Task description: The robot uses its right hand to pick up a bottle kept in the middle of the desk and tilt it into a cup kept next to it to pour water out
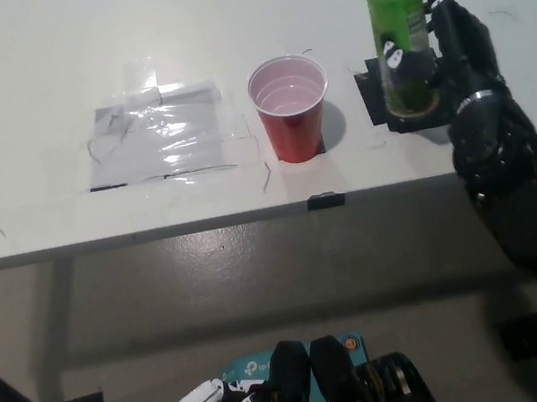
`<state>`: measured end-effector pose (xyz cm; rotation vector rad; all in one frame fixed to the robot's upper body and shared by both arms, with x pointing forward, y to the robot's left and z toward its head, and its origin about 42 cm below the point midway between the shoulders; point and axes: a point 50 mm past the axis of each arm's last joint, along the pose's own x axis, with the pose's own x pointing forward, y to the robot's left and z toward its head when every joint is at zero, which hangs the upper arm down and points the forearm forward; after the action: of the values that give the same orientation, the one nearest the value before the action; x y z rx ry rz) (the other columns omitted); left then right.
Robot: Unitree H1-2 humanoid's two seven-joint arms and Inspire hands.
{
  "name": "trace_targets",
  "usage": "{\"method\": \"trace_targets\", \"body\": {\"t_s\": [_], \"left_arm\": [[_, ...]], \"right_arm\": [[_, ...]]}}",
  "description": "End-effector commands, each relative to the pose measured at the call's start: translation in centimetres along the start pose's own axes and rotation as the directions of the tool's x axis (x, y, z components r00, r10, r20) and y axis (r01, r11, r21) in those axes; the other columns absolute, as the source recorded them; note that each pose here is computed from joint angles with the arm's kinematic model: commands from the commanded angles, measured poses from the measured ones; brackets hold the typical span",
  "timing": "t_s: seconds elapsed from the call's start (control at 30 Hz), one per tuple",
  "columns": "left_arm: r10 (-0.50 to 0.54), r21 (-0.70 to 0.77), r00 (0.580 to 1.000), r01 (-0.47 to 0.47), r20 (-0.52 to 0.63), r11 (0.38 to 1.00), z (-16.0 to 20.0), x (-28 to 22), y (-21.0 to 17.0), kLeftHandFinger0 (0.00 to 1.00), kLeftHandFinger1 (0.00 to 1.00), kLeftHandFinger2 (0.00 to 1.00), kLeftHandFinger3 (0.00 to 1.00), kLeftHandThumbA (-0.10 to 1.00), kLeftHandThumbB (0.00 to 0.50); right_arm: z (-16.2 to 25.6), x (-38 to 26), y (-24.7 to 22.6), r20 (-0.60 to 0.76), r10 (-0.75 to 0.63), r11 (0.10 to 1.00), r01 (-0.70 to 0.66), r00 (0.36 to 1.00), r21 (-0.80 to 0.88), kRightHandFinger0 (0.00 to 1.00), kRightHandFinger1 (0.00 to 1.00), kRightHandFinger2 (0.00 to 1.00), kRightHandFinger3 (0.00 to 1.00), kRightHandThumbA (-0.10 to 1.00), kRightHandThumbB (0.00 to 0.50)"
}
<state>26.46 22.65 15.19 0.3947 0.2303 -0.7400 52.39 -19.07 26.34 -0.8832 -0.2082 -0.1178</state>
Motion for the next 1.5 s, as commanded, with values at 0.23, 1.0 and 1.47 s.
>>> {"method": "trace_targets", "body": {"t_s": [0.23, 1.0, 1.47], "left_arm": [[-0.004, 0.011, 1.0, 0.004, -0.015, 1.0, 0.2, -0.3, 0.7, 0.88, 0.95, 0.91, 0.95, 1.0, 0.5], [-0.01, 0.017, 1.0, 0.01, -0.012, 1.0, 0.3, -0.5, 0.9, 0.9, 0.95, 0.91, 0.96, 1.0, 0.5], [-0.007, 0.012, 1.0, 0.007, -0.016, 1.0, 0.2, -0.4, 0.8, 0.9, 0.95, 0.91, 0.96, 1.0, 0.5]], "right_arm": [[2.7, -0.5, -1.4, 0.335, 0.056, 0.936, 0.068, 0.941, -0.346, 0.19, 0.0, 0.0, 0.45, -0.09, 0.119], [2.4, 0.5, -4.5, 0.475, 0.146, 0.799, 0.179, 0.868, -0.573, 0.46, 0.0, 0.0, 0.44, -0.01, 0.208], [5.0, 2.1, -6.7, 0.558, 0.168, 0.713, 0.291, 0.812, -0.638, 0.51, 0.0, 0.0, 0.43, 0.06, 0.25]]}}
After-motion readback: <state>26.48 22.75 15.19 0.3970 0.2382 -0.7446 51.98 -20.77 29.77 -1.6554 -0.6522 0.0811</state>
